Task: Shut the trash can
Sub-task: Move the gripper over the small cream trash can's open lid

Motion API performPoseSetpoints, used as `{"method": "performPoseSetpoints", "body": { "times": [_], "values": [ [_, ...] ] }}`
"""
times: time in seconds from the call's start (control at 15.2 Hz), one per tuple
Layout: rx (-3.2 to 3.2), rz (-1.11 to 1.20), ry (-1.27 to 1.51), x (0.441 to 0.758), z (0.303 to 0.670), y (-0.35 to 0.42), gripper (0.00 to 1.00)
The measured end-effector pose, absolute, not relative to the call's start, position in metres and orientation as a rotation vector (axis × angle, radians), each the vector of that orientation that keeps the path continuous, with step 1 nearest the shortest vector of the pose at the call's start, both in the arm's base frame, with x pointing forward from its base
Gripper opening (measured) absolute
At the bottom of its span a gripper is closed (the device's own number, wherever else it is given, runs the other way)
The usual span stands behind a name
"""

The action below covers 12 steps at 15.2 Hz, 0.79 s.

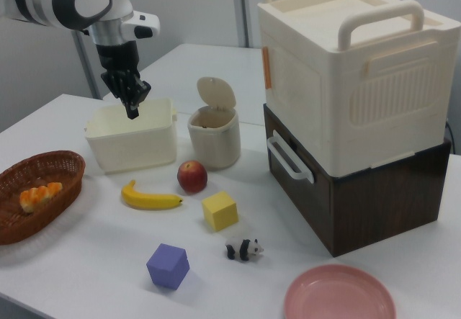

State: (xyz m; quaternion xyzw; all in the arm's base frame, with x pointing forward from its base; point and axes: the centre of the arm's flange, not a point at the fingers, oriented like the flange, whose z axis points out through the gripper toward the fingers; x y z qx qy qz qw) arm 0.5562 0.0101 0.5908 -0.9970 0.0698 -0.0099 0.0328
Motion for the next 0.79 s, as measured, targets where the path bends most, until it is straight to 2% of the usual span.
{"method": "performPoseSetpoints", "body": {
  "times": [0.13, 0.39, 0.59, 0.79],
  "values": [
    [-3.058, -0.180, 0.220, 0.573, 0.591, 0.010, 0.01],
    [-3.049, -0.600, 0.193, 0.633, 0.567, 0.013, 0.01],
    [-3.049, -0.796, 0.147, 0.668, 0.554, 0.017, 0.01],
    [-3.044, -0.952, 0.098, 0.702, 0.558, 0.024, 0.01]
  ]
}}
